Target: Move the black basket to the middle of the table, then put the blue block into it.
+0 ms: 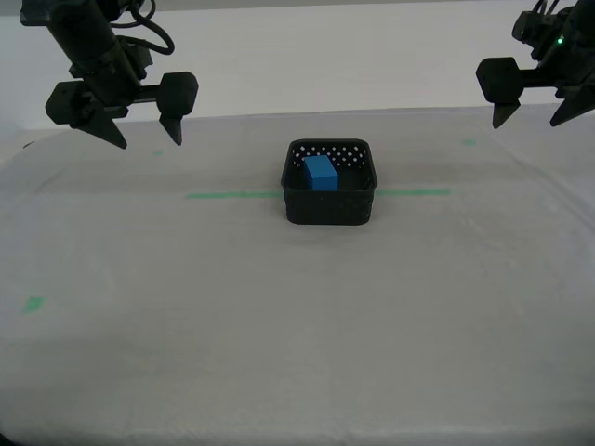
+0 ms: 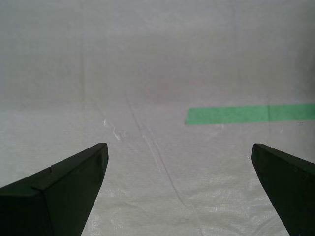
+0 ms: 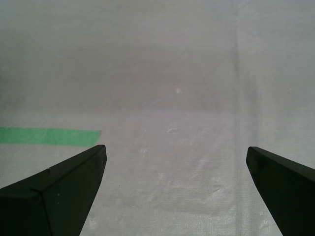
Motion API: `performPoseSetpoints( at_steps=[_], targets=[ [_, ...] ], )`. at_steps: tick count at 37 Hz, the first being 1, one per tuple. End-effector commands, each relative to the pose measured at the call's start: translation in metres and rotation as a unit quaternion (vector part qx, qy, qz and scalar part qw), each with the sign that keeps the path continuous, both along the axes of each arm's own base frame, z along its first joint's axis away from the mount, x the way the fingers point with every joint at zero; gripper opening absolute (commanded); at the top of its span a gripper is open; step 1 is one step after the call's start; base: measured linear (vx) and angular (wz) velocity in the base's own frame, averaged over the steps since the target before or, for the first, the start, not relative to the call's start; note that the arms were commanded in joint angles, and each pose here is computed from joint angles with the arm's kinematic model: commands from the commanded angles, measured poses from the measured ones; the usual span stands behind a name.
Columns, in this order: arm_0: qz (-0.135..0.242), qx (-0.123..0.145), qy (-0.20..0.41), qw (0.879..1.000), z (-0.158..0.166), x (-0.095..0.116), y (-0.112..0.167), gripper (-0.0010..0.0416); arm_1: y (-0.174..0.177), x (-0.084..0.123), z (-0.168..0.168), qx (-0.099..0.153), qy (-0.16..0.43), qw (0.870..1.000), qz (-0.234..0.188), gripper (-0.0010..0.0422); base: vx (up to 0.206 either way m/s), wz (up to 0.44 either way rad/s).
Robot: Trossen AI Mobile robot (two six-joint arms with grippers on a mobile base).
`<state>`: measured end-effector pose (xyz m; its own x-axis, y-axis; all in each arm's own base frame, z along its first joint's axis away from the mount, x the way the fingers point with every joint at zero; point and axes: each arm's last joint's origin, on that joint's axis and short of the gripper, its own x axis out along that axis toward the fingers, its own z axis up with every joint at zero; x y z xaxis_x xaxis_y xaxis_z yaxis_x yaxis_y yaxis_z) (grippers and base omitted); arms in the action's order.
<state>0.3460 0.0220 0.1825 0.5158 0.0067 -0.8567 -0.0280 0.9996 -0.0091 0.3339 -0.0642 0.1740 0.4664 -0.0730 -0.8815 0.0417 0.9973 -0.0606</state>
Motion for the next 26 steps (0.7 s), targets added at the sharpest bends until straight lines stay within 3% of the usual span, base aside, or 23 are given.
performPoseSetpoints(
  at_steps=[1, 26],
  targets=[
    [0.001, 0.000, -0.001, 1.000, 0.0005, 0.0001, 0.0002, 0.0399, 0.0002, 0.0001, 0.0002, 0.001, -0.001, 1.000, -0.001, 0.0400, 0.000, 0.000],
    [0.001, 0.000, -0.001, 1.000, 0.0005, 0.0001, 0.0002, 0.0399, 0.0002, 0.0000, 0.0002, 0.001, 0.000, 1.000, -0.001, 0.0400, 0.000, 0.000]
  ],
)
